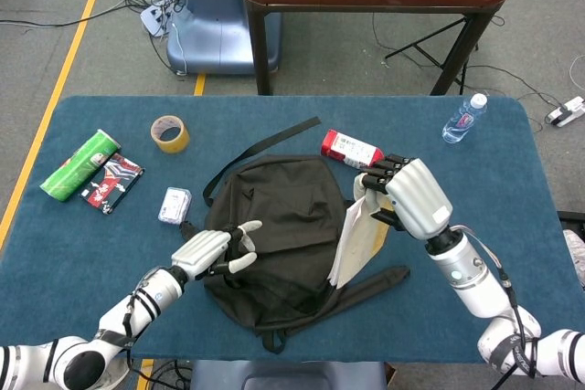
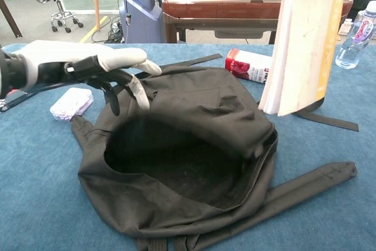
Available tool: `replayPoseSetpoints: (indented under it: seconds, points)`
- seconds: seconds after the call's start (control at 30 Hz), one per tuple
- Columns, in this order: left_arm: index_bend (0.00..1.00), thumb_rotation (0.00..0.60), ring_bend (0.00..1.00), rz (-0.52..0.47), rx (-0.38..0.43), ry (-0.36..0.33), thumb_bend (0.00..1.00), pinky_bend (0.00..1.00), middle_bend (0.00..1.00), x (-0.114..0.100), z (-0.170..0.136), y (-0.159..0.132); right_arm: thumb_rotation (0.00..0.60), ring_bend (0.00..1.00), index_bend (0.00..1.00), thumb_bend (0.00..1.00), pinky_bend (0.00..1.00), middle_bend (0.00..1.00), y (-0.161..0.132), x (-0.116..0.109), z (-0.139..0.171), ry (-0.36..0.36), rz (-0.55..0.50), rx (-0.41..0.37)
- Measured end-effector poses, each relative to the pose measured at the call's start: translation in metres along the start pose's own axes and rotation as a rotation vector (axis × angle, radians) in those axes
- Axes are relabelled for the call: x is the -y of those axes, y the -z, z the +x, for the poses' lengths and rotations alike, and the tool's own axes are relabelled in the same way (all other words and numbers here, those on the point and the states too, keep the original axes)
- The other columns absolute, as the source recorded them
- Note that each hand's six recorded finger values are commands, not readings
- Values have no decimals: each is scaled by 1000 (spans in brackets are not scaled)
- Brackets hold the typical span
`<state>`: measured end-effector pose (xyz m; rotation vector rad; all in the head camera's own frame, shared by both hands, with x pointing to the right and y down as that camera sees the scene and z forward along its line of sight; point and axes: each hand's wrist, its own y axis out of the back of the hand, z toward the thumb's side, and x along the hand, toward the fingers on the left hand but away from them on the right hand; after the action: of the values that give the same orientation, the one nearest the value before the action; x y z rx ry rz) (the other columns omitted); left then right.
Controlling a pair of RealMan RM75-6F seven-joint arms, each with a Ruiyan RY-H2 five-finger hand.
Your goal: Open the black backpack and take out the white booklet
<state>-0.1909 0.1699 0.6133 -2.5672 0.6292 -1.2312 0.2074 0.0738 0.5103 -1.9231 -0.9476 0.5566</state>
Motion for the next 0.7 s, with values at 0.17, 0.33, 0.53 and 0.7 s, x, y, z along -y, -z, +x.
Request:
replayPoseSetpoints:
  seconds: [0.17,0.33,0.53,0.7]
  points:
    - [0,0,77,-13,10,-27,222,257,219,-5,-10,2,600,582,778,580,585,637,-3,14,-2,-36,-29,4]
    - [0,0,77,-41,-11,-75,222,255,214,-14,-12,14,600,582,778,580,585,633,-6,36,-7,-102,-82,17]
    - [0,0,71,-34,-73,-125,222,251,200,-26,-10,37,600,484,682,569,576,502,-9,76,-20,-213,-125,52]
    - [0,62,69,-46,-140,-179,222,216,195,-38,-9,60,600,194,202,453,325,194,-12,117,-32,-325,-162,93]
